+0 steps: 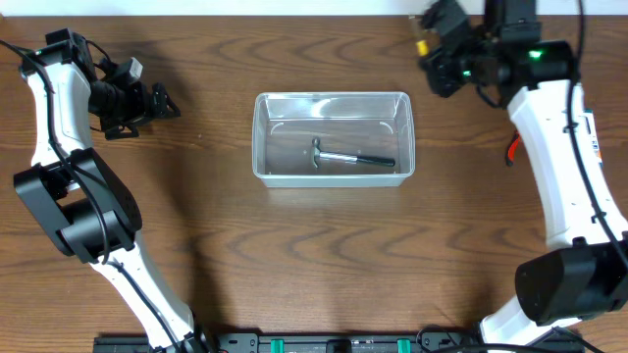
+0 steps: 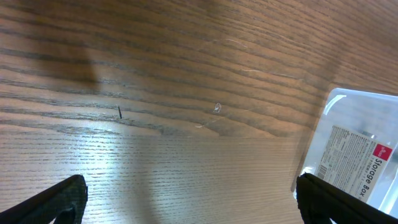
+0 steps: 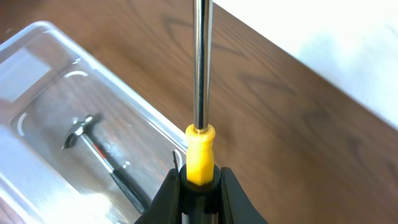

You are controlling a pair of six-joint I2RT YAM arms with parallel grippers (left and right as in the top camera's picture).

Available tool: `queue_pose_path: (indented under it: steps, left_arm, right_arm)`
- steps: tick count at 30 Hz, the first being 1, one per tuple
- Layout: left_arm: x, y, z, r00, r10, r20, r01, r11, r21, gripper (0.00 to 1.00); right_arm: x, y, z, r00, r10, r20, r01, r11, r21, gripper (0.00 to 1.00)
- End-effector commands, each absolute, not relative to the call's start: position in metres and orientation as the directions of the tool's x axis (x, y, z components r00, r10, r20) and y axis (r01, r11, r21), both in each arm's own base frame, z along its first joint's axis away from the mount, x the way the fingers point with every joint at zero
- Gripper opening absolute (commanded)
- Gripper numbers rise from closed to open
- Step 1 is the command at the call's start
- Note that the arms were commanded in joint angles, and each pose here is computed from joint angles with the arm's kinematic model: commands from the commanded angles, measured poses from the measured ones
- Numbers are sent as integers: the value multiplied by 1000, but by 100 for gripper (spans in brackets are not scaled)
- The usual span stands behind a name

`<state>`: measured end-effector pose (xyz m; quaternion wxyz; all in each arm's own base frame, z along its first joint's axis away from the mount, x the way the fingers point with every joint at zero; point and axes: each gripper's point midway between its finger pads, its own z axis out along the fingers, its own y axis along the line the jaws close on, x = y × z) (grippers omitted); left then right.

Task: Pack container
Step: 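Lift the screwdriver and carry it toward the clear box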

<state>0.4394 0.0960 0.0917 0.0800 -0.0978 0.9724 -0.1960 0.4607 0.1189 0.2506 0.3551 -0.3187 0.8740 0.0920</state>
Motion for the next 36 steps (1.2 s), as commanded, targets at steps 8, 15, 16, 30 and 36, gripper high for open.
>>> queue_pose_path:
  steps: [8, 15, 16, 30, 36]
  left_arm:
    - [443, 99, 109, -962, -219, -164, -143, 913, -383, 98]
    - [443, 99, 109, -962, -219, -164, -143, 913, -383, 98]
    - [443, 99, 109, -962, -219, -163, -143, 913, -383, 98]
    - [443, 99, 109, -962, -219, -164, -143, 913, -383, 98]
    - [443, 99, 109, -962, -219, -164, -143, 913, -383, 98]
  right_arm:
    - [443, 184, 238, -370, -666, -648, -800, 583, -142, 1]
    - [435, 217, 187, -327, -766, -553, -874, 468, -130, 1]
    - [435, 219, 180, -326, -779, -535, -878, 459, -135, 1]
    - [419, 211, 118, -228, -919, -322, -948, 285, -141, 1]
    - [412, 205, 106, -229, -933, -276, -958, 267, -106, 1]
